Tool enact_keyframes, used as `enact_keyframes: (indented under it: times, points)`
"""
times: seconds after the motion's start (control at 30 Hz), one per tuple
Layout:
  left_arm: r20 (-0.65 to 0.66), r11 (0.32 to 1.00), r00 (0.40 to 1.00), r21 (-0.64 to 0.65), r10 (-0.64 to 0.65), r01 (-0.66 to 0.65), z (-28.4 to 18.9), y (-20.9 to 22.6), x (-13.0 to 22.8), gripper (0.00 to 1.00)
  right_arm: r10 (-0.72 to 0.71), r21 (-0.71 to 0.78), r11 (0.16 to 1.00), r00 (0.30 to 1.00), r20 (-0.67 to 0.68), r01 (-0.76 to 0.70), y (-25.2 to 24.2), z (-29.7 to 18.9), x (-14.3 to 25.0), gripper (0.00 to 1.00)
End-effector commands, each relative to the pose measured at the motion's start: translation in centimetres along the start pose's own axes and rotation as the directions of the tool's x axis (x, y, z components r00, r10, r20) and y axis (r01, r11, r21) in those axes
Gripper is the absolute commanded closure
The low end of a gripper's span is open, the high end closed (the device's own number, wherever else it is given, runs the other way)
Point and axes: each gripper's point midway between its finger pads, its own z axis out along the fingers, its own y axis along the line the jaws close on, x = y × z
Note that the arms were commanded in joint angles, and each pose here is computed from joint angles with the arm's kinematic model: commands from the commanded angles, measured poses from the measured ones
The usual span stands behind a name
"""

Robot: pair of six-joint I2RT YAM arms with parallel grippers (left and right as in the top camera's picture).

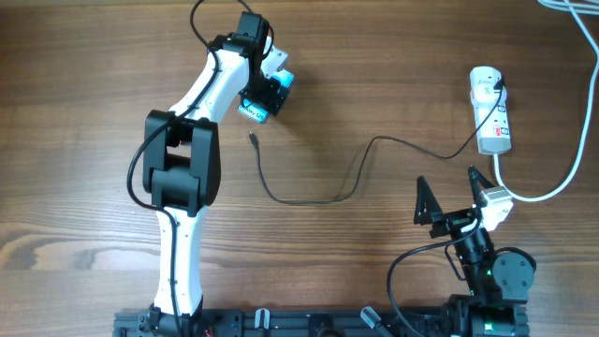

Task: Plug charger to phone and switch on socket
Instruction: 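Lower the left gripper and grasp the teal phone by its sides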

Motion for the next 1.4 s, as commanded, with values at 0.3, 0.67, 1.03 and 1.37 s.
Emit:
enact_keyframes:
  times: [0.3, 0.67, 1.03, 1.37]
  points:
    - [-0.175, 0.999, 0.984, 0.002, 0.037, -0.037, 4.7, -1.1, 4.0, 0.07, -0.002, -0.004, 1.000, 1.000, 0.010, 0.002, 0.1, -0.1, -0.2, 0.00]
    - [-0.224, 0.999, 0.974, 0.034, 0.035, -0.028, 4.5, -1.7, 5.3, 0.06, -0.002, -0.004, 1.000, 1.000, 0.010, 0.002, 0.1, -0.1, -0.2, 0.00]
    - [-0.230, 0.998, 0.973, 0.065, 0.020, -0.005, 5.0, -2.4, 5.6, 0.12, -0.002, -0.004, 1.000, 1.000, 0.010, 0.002, 0.1, -0.1, -0.2, 0.00]
    - [-0.247, 0.996, 0.967, 0.035, -0.066, 0.076, 7.1, -2.3, 6.1, 0.17, -0.002, -0.004, 1.000, 1.000, 0.010, 0.002, 0.1, -0.1, -0.2, 0.00]
